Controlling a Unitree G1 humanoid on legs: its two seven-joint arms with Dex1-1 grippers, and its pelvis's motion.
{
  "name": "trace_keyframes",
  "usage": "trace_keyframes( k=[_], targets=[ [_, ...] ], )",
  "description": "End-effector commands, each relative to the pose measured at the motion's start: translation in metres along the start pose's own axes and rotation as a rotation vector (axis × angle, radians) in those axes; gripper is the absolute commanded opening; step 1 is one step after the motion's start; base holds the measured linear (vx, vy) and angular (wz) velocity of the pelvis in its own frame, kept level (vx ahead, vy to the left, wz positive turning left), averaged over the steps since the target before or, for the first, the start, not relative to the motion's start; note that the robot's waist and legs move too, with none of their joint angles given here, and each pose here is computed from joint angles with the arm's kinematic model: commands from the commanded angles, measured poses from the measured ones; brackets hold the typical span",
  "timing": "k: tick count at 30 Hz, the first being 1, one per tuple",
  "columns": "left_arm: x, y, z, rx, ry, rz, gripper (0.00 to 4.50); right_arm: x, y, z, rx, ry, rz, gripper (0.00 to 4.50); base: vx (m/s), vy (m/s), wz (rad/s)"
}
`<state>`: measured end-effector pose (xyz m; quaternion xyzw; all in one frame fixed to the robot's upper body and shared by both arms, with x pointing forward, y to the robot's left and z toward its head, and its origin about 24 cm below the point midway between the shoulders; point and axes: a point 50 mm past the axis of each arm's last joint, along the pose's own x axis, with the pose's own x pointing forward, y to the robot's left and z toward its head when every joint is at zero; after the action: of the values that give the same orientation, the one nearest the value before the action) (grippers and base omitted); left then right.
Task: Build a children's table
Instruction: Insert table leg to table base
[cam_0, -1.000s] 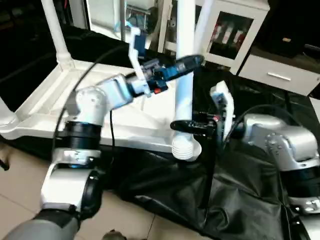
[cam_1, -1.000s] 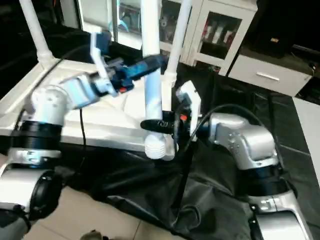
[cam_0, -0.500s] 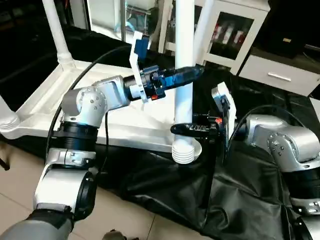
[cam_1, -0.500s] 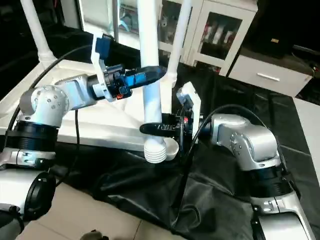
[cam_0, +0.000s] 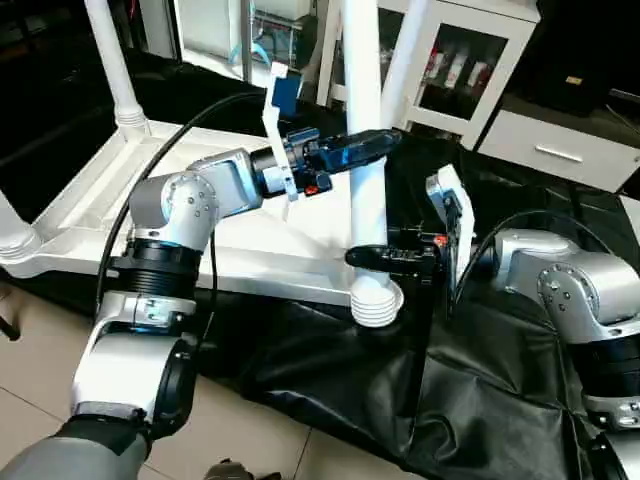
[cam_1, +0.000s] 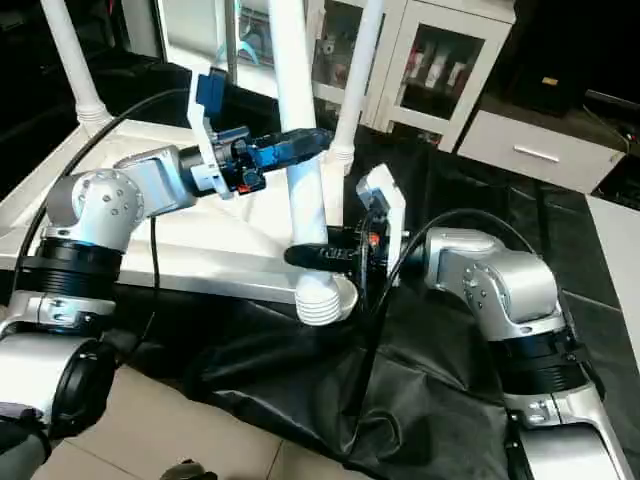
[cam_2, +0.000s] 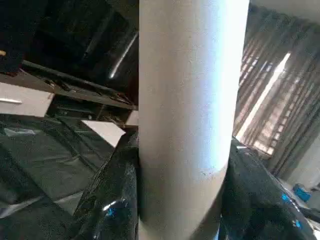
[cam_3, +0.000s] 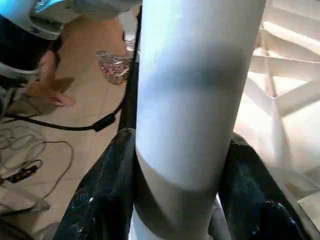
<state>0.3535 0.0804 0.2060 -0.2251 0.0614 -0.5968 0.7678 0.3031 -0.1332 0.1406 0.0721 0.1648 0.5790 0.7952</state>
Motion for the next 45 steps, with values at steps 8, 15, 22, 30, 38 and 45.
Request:
trace_keyframes(
  k=[8, 15, 22, 30, 38, 45],
  targets=[
    [0.010, -0.008, 0.013, 0.168, 0.032, 0.061, 1.78, 0.007, 0.003, 0.001, -0.060, -0.003, -0.019, 3.01, 0.000, 0.000, 0.00],
    [0.016, -0.015, 0.013, 0.214, 0.070, 0.019, 1.78, 0.013, 0.000, -0.007, -0.045, 0.051, -0.052, 3.42, 0.000, 0.000, 0.00],
    [0.017, -0.018, 0.012, 0.223, 0.075, -0.009, 1.78, 0.015, 0.000, -0.008, -0.042, 0.064, -0.050, 3.42, 0.000, 0.000, 0.00],
    [0.018, -0.022, 0.013, 0.219, 0.066, -0.048, 1.78, 0.018, -0.002, -0.008, -0.046, 0.064, -0.055, 3.42, 0.000, 0.000, 0.00],
    [0.016, -0.024, 0.009, 0.229, 0.100, -0.077, 1.78, 0.019, -0.003, -0.005, -0.041, 0.044, -0.059, 2.70, 0.000, 0.000, 0.00],
    [0.016, -0.026, 0.007, 0.229, 0.115, -0.096, 1.78, 0.019, -0.002, -0.005, -0.037, 0.042, -0.045, 2.06, 0.000, 0.000, 0.00]
  ],
)
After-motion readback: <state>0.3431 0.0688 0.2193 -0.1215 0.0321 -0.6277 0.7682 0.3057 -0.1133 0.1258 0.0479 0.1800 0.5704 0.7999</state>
